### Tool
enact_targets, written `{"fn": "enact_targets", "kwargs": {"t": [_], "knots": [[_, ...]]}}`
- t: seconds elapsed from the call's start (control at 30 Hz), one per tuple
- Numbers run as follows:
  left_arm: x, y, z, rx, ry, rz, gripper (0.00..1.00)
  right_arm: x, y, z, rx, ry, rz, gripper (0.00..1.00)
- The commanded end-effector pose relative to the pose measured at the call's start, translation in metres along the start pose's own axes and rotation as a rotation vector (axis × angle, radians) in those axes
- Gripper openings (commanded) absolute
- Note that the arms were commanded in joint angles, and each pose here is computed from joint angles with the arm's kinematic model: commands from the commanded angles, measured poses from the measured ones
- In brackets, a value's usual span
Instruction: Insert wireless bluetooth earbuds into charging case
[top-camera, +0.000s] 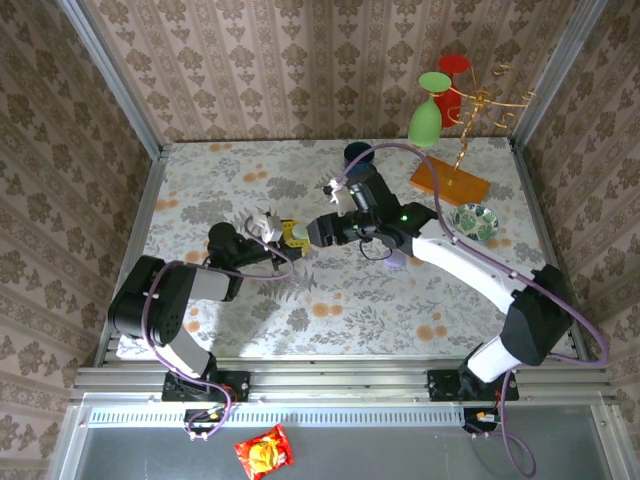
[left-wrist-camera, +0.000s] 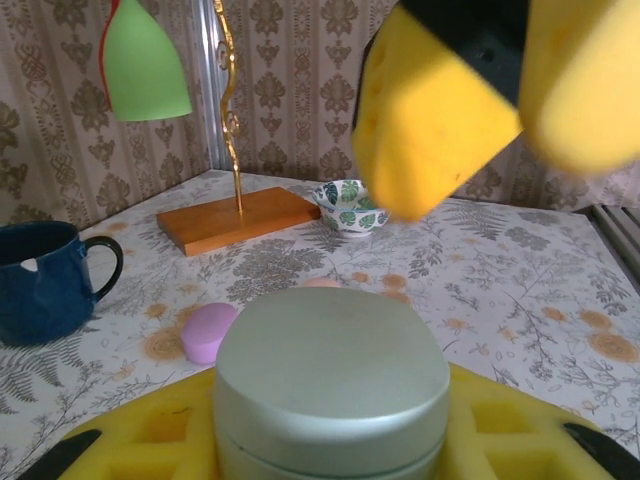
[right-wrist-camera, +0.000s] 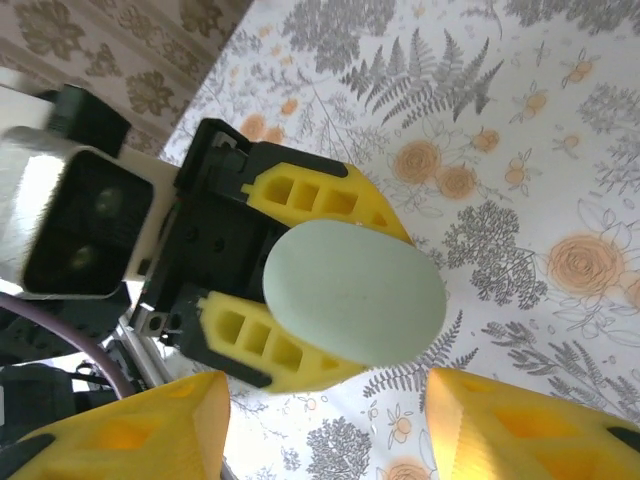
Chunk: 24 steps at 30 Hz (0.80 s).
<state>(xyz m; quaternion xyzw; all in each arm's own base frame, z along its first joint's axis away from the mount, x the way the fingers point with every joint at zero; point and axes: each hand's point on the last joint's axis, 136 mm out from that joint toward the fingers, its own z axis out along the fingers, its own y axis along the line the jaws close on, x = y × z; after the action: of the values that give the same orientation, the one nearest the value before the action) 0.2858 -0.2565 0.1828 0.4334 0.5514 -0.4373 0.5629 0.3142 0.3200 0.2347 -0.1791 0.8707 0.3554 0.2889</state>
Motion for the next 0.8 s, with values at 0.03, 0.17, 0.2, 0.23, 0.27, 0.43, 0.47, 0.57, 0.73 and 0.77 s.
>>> {"fn": "enact_targets", "kwargs": {"t": [0.03,0.17,0.2,0.23,0.27,0.43,0.47,0.57,0.73,0.77], "knots": [[-0.027,0.013,-0.002,-0.079,-0.057,0.047,0.36,-0.021,-0.009,-0.024,-0.084,-0.105,0.245,0.65],[-0.036,0.014,0.0,-0.081,-0.075,0.049,0.36,-0.022,-0.008,-0.025,-0.245,-0.107,0.421,0.7],[-0.04,0.013,0.001,-0.079,-0.082,0.055,0.36,-0.021,-0.005,-0.024,-0.285,-0.102,0.453,0.7],[-0.043,0.012,0.002,-0.072,-0.087,0.06,0.36,-0.021,-0.003,-0.023,-0.323,-0.099,0.482,0.71],[-0.046,0.011,0.003,-0.068,-0.092,0.065,0.36,-0.022,0.0,-0.023,-0.356,-0.098,0.504,0.71],[-0.058,0.004,0.008,-0.051,-0.114,0.075,0.36,-0.029,0.009,-0.018,-0.512,-0.098,0.581,0.71],[-0.059,0.005,0.008,-0.056,-0.117,0.069,0.36,-0.029,0.01,-0.017,-0.529,-0.096,0.588,0.71],[-0.065,0.004,0.01,-0.053,-0.13,0.05,0.36,-0.03,0.009,-0.013,-0.553,-0.095,0.612,0.71],[-0.071,0.006,0.017,-0.049,-0.143,0.011,0.36,-0.032,0.01,-0.008,-0.591,-0.097,0.611,0.69],[-0.072,0.006,0.018,-0.046,-0.145,0.003,0.36,-0.031,0.009,-0.007,-0.587,-0.095,0.615,0.69]]}}
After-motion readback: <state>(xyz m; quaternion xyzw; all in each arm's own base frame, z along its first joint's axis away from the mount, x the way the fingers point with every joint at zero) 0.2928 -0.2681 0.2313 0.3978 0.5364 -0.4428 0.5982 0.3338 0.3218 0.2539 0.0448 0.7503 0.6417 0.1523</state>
